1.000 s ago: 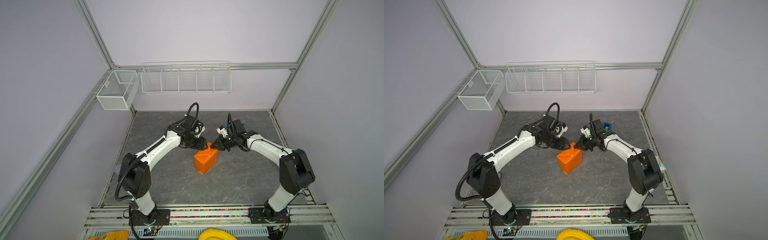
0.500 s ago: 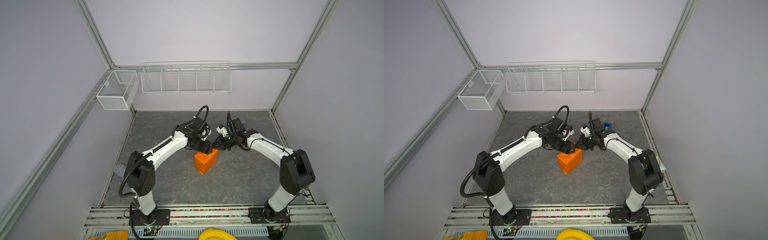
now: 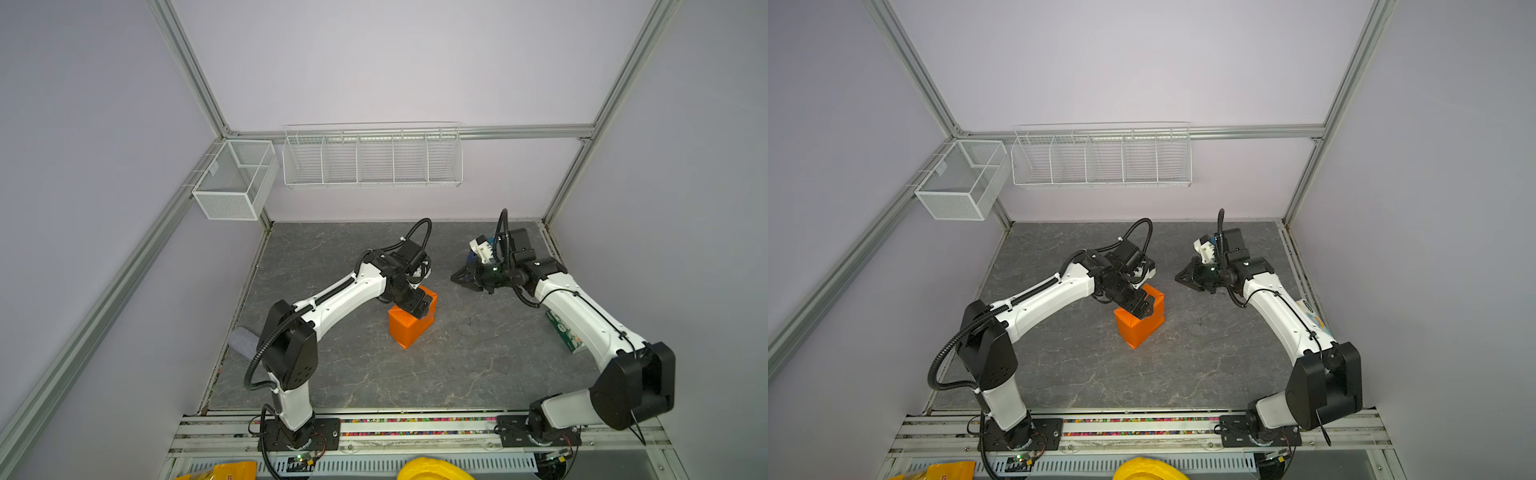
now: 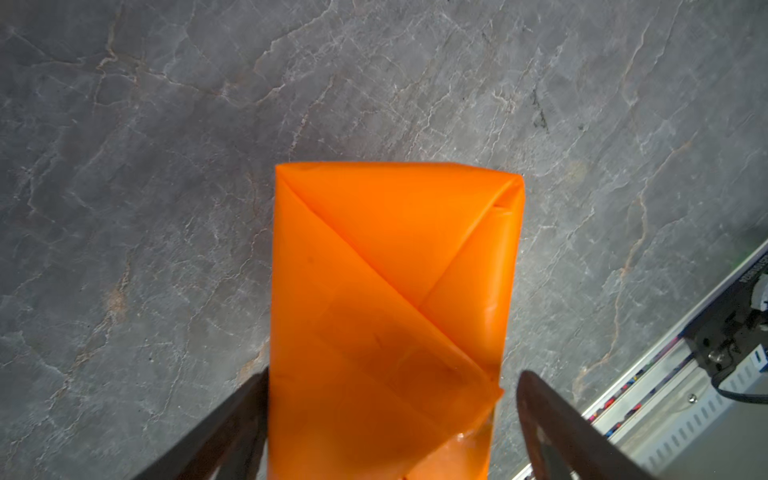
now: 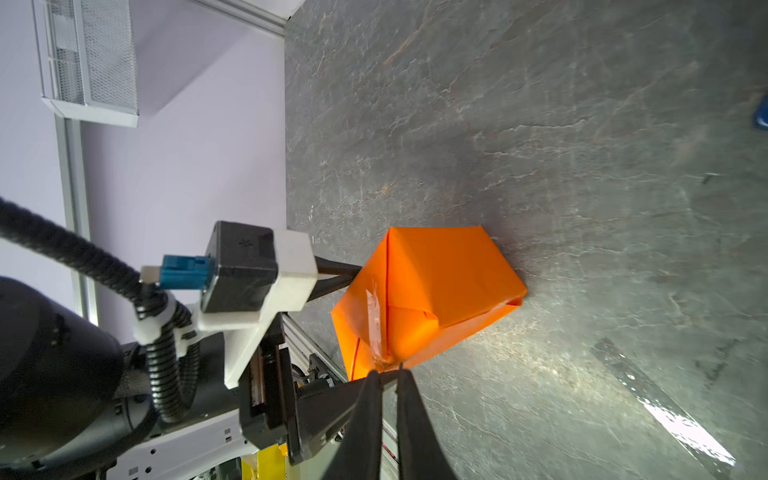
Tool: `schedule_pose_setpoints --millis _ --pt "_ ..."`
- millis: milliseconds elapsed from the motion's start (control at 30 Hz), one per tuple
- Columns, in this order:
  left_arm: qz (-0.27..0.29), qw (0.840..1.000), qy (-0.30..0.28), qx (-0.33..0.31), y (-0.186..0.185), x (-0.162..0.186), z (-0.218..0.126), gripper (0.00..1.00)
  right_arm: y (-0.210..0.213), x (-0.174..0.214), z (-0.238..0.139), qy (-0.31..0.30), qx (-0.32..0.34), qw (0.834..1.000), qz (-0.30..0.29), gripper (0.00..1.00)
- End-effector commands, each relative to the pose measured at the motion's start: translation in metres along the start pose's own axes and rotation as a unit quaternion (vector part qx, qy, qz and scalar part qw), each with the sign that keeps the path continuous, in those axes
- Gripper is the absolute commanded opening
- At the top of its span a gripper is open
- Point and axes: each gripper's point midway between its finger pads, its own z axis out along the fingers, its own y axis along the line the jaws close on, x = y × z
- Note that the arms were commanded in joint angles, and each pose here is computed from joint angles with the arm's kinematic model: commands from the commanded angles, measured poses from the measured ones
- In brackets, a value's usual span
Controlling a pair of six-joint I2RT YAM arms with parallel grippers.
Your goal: Wrap the gift box in paper
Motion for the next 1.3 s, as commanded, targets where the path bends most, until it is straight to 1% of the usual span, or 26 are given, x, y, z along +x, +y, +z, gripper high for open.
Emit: schedule_pose_setpoints --millis 0,167,267,433,567,667,767,833,900,1000,1133,1267 --pt "0.027 0.999 0.04 -0.006 0.003 0.012 0.009 0.91 -0.016 0.014 -0.006 0.013 0.022 1.0 0.008 0.13" --pt "0.038 0.998 0.046 0.003 0.0 0.01 0.016 0.88 -0.019 0.016 -0.009 0.012 0.026 1.0 0.007 0.13" --pt "0.042 0.998 0.044 0.012 -0.003 0.008 0.016 0.81 -0.018 0.016 -0.01 0.011 0.026 1.0 0.007 0.13" --pt "0.037 0.999 0.012 0.012 -0.002 -0.004 0.005 0.75 -0.02 0.014 -0.013 0.005 0.03 1.0 0.006 0.13" --pt "0.002 0.999 -0.025 0.036 0.006 -0.02 -0.006 0.72 -0.025 0.014 -0.013 0.008 0.031 0.999 0.011 0.12" --pt "-0.046 0.994 -0.069 0.075 0.016 -0.036 -0.015 0.7 -0.026 0.013 -0.014 0.006 0.032 0.999 0.011 0.12" --pt "-0.103 0.98 -0.117 0.121 0.029 -0.052 -0.023 0.7 -0.029 0.012 -0.014 0.006 0.034 0.999 0.013 0.12" --pt "-0.149 0.967 -0.14 0.154 0.043 -0.061 -0.024 0.69 -0.031 0.011 -0.014 0.006 0.035 0.999 0.014 0.12" --pt "-0.182 0.954 -0.159 0.179 0.053 -0.068 -0.024 0.68 -0.035 0.01 -0.012 0.007 0.038 0.999 0.016 0.12" --pt "-0.218 0.931 -0.191 0.22 0.066 -0.08 -0.022 0.68 -0.041 0.009 -0.009 0.011 0.038 0.999 0.023 0.12" --pt "-0.26 0.901 -0.212 0.274 0.079 -0.09 -0.009 0.68 -0.045 0.011 -0.003 0.02 0.038 0.999 0.028 0.12" --pt "-0.282 0.879 -0.223 0.312 0.085 -0.095 0.005 0.68 -0.049 0.011 0.0 0.025 0.041 0.998 0.031 0.12"
